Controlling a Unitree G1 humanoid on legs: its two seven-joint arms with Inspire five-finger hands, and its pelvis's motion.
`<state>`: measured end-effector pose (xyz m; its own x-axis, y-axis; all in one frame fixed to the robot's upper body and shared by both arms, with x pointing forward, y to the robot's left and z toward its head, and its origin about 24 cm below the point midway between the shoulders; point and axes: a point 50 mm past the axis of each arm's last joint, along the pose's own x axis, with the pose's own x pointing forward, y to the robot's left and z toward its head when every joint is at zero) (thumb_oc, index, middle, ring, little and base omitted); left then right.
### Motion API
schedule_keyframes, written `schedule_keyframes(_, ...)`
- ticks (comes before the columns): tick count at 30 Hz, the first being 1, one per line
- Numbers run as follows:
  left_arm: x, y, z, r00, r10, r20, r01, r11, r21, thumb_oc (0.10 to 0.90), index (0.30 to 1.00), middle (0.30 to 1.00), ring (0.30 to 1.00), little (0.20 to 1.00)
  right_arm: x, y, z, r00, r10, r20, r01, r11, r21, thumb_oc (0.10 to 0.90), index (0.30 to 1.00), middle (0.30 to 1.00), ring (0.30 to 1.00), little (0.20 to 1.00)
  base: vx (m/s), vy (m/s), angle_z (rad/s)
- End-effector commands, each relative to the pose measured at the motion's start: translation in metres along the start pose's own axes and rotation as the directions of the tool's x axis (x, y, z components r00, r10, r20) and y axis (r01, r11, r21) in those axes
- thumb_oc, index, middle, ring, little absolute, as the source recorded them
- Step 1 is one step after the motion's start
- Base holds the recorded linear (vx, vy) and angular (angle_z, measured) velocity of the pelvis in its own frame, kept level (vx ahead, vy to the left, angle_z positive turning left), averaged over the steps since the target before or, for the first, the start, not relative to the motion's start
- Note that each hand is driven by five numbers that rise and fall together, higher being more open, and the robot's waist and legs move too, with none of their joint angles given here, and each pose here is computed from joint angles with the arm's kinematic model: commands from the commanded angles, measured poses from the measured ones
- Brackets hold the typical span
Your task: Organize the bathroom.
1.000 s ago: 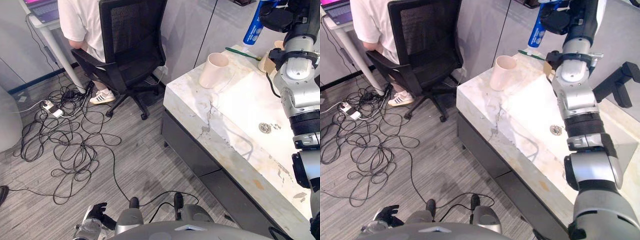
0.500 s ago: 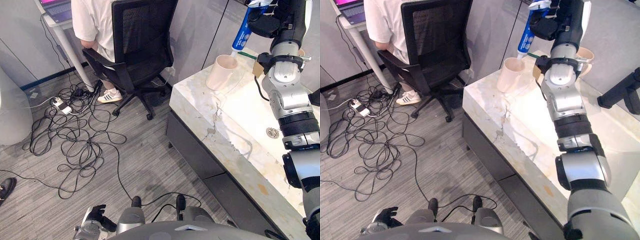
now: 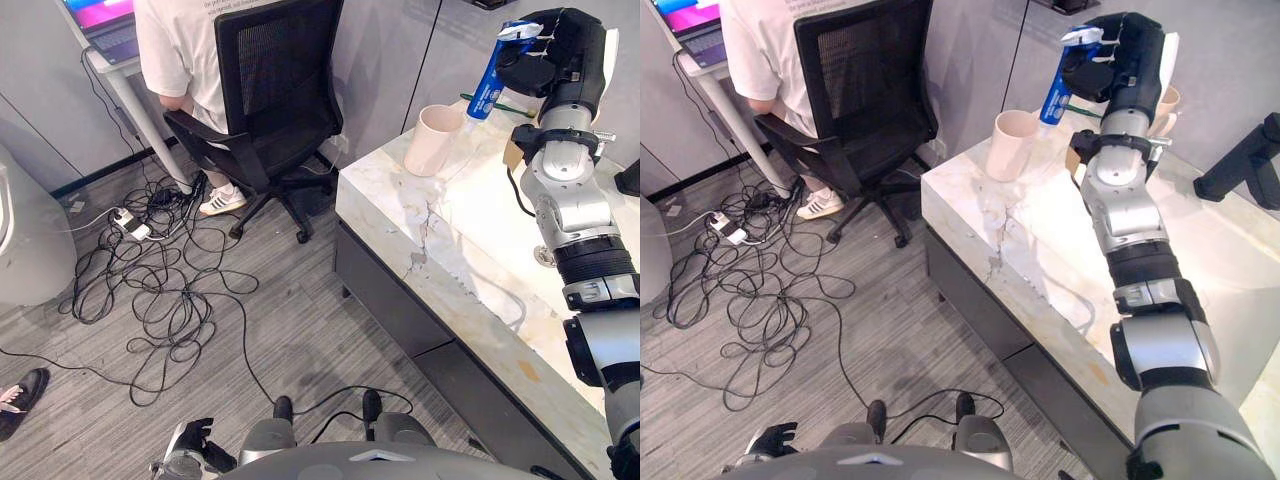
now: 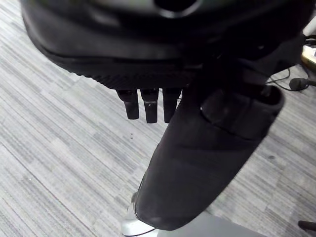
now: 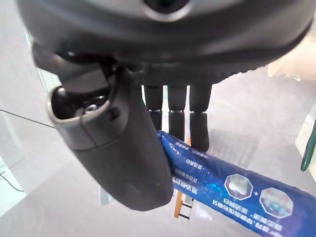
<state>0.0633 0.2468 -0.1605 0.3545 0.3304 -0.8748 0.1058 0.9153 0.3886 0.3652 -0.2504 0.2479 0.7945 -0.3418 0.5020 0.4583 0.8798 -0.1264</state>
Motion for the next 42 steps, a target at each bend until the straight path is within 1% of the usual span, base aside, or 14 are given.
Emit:
schedule_keyframes(1, 0.002, 0.028, -0.004, 0.995, 0.100, -0.010, -0.099, 0.995, 0.019, 0.800, 0.900, 0.900, 0.900, 0.900, 0.021, -0.011, 0.068, 0.957, -0.120, 0.264, 0.079, 0.983, 0.164, 0.400, 0.300, 0.300, 0.300, 0.300, 0.00, 0.000, 0.00)
schedule_keyframes(6, 0.001, 0.028, -0.007, 0.995, 0.101, -0.019, -0.101, 0.995, 0.016, 0.800, 0.900, 0.900, 0.900, 0.900, 0.021, -0.009, 0.070, 0.953, -0.121, 0.277, 0.080, 0.985, 0.154, 0.400, 0.300, 0.300, 0.300, 0.300, 0.00, 0.000, 0.00)
schedule_keyframes(17, 0.000, 0.025, -0.012, 0.997, 0.068, -0.033, -0.067, 0.997, 0.028, 0.800, 0.900, 0.900, 0.900, 0.900, 0.021, -0.020, 0.079, 0.933, -0.097, 0.346, 0.054, 0.990, 0.133, 0.400, 0.300, 0.300, 0.300, 0.300, 0.02, 0.008, 0.00)
schedule_keyframes(34, -0.001, 0.022, -0.017, 0.996, 0.062, -0.063, -0.060, 0.998, 0.030, 0.800, 0.900, 0.900, 0.900, 0.900, 0.011, -0.013, 0.091, 0.897, -0.006, 0.441, -0.032, 0.996, 0.079, 0.400, 0.300, 0.300, 0.300, 0.300, 0.01, 0.005, -0.01)
schedule_keyframes(42, -0.001, 0.023, -0.018, 0.996, 0.065, -0.068, -0.064, 0.998, 0.018, 0.800, 0.900, 0.900, 0.900, 0.900, 0.008, -0.010, 0.092, 0.888, 0.022, 0.460, -0.051, 0.997, 0.051, 0.400, 0.300, 0.300, 0.300, 0.300, 0.00, 0.000, 0.00)
